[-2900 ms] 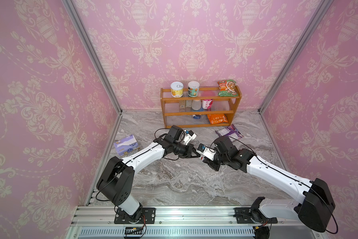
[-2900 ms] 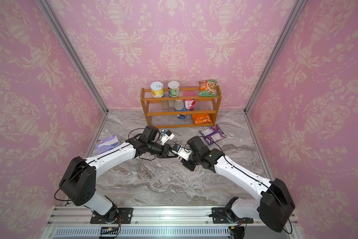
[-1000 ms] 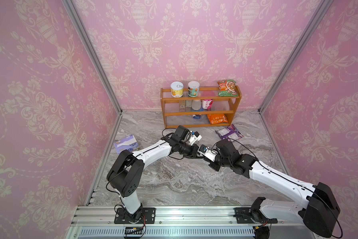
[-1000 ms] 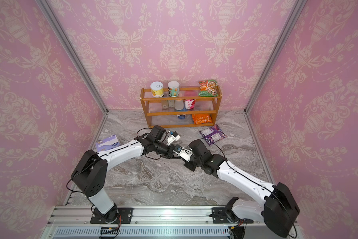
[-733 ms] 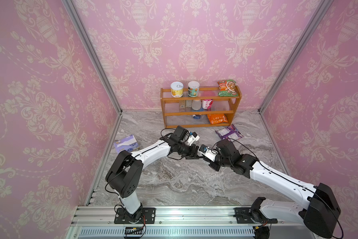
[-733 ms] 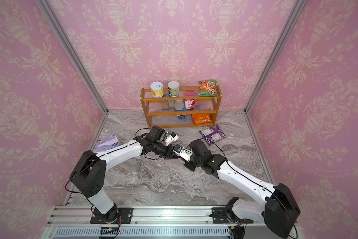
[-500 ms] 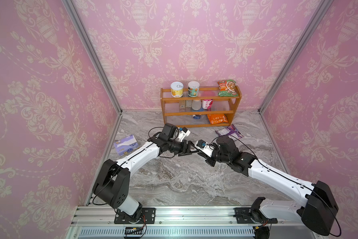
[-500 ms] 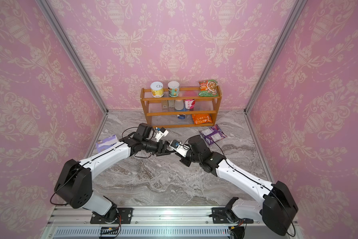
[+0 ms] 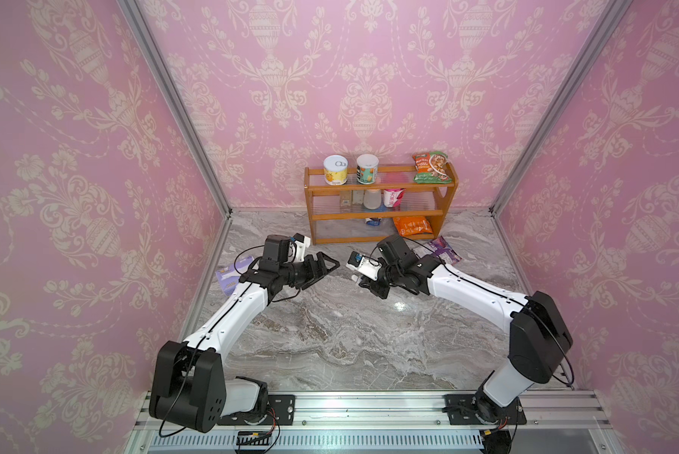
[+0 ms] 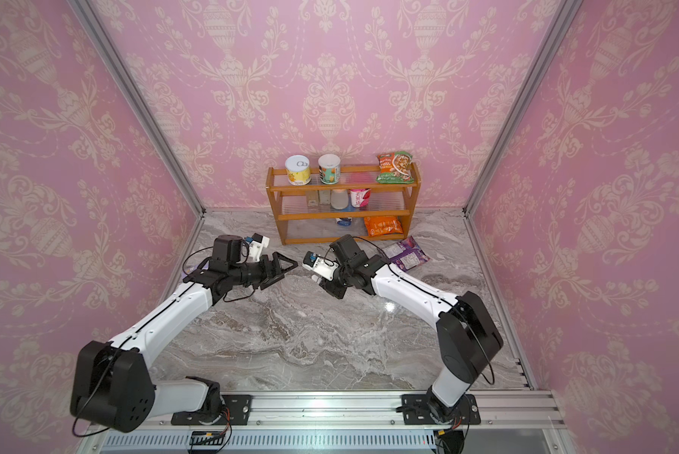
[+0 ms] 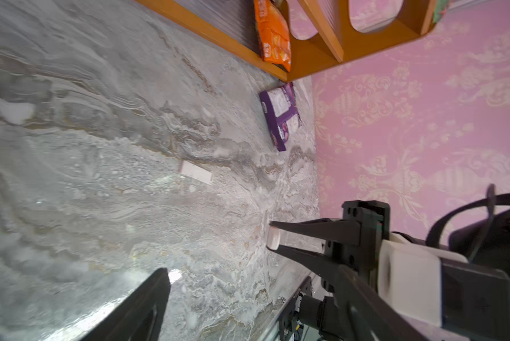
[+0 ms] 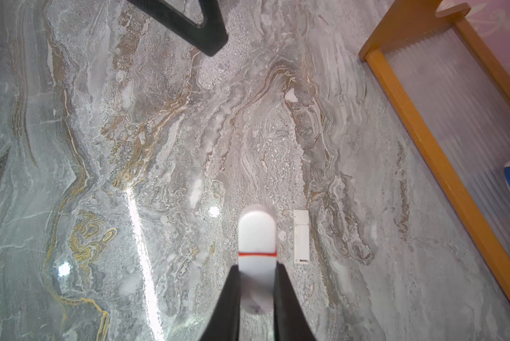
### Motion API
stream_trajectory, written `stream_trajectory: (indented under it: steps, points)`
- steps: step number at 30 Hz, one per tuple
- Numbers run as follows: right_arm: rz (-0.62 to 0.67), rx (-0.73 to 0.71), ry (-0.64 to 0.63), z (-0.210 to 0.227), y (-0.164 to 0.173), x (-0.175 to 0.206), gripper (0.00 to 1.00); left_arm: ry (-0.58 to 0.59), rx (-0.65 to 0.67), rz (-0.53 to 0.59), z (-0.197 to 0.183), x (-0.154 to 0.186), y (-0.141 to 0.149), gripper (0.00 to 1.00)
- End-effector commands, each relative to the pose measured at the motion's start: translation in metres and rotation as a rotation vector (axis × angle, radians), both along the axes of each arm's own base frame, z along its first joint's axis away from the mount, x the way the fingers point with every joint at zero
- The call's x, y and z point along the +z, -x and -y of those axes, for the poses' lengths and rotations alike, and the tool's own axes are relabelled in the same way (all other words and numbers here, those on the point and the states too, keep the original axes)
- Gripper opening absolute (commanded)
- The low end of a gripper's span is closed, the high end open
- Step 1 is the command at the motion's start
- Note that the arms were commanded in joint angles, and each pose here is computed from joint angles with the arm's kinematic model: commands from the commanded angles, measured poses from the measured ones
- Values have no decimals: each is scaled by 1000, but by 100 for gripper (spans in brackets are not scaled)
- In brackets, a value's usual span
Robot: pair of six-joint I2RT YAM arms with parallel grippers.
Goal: Close the usb drive cover
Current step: Place the USB drive at the center of the board.
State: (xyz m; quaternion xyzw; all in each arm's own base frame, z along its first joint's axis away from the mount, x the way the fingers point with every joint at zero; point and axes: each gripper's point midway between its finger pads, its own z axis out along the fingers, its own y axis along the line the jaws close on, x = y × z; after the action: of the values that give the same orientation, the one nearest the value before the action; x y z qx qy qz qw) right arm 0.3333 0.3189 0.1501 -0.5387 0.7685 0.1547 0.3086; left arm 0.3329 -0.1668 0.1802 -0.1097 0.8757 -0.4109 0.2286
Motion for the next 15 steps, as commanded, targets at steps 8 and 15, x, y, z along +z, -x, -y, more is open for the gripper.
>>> stream_trajectory:
  steps: [8,15]
  points:
    - [-311,13,294,13,8,-63,0,-280,271,-30,-67,-25,-3,90]
    - [-360,10,339,9,6,-83,0,-286,279,-45,-79,-24,-9,90]
